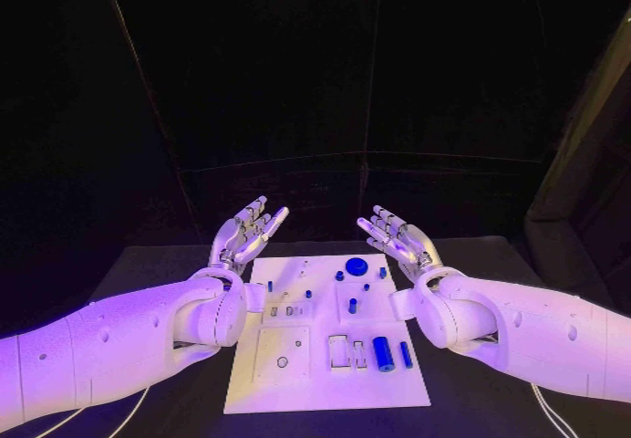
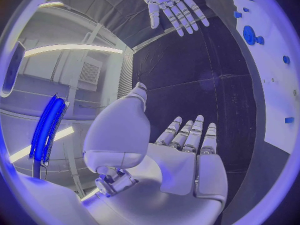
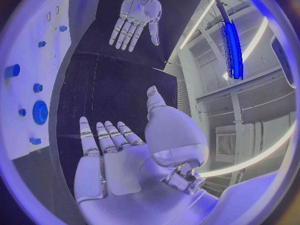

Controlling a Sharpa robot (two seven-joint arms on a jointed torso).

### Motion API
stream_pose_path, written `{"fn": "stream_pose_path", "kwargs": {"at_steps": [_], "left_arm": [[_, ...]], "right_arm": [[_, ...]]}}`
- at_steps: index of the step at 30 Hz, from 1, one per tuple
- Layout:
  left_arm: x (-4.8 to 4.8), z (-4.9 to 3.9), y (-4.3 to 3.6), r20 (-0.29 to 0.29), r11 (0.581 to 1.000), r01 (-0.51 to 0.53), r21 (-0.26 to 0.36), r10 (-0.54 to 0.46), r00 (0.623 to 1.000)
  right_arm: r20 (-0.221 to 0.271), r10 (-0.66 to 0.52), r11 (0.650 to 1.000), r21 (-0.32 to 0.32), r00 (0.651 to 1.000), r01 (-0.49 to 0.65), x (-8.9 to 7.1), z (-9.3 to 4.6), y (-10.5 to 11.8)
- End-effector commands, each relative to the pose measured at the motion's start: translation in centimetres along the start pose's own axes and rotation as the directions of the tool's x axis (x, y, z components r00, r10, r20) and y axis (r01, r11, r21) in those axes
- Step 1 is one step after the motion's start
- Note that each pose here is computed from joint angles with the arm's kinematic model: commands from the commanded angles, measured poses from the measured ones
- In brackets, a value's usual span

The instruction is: Assemble the parts on the task board

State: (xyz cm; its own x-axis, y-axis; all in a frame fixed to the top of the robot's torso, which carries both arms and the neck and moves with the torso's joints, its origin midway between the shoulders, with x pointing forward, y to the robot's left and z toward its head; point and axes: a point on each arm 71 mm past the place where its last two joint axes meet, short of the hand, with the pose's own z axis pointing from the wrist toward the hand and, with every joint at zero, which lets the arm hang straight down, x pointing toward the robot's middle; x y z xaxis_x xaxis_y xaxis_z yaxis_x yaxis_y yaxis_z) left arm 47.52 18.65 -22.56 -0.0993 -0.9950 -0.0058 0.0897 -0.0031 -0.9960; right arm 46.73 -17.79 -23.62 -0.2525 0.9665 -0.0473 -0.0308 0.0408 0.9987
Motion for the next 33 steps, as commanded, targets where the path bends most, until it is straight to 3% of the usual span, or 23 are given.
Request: {"fn": "stream_pose_path", "kwargs": {"at_steps": [1,4,5,13,19,22,28,33], "left_arm": [[0.26,0.05,-0.59,-0.035,0.997,0.039,0.070,-0.036,0.999],[0.26,0.05,-0.59,-0.035,0.997,0.039,0.070,-0.036,0.999],[-0.54,0.17,-0.48,-0.012,0.997,0.053,0.060,-0.052,0.999],[-1.24,0.08,-0.54,-0.009,0.996,0.061,0.059,-0.060,0.998],[-1.64,-0.07,-0.72,-0.043,0.995,0.069,0.074,-0.066,0.997],[-1.87,-0.19,-0.81,-0.058,0.994,0.074,0.078,-0.070,0.996],[-1.98,-0.82,-1.13,-0.084,0.993,0.089,0.075,-0.082,0.993],[-1.80,-1.92,-1.75,-0.135,0.990,0.130,0.061,-0.120,0.984]], "right_arm": [[-0.147,-0.025,0.999,-0.037,0.989,0.019,1.0,0.1,0.3],[-0.157,-0.027,0.999,-0.038,0.987,0.022,1.1,0.1,0.3],[-0.140,-0.072,0.997,-0.043,0.988,0.066,-0.8,0.3,-0.1],[-0.123,-0.163,0.983,-0.101,0.979,0.151,-2.5,0.7,0.5],[-0.145,-0.297,0.948,-0.161,0.944,0.274,-3.6,1.1,1.6],[-0.154,-0.380,0.917,-0.191,0.912,0.350,-4.0,1.4,2.2],[-0.154,-0.553,0.821,-0.265,0.819,0.506,-4.6,2.2,3.5],[-0.142,-0.711,0.692,-0.311,0.688,0.651,-4.7,3.4,4.9]]}}
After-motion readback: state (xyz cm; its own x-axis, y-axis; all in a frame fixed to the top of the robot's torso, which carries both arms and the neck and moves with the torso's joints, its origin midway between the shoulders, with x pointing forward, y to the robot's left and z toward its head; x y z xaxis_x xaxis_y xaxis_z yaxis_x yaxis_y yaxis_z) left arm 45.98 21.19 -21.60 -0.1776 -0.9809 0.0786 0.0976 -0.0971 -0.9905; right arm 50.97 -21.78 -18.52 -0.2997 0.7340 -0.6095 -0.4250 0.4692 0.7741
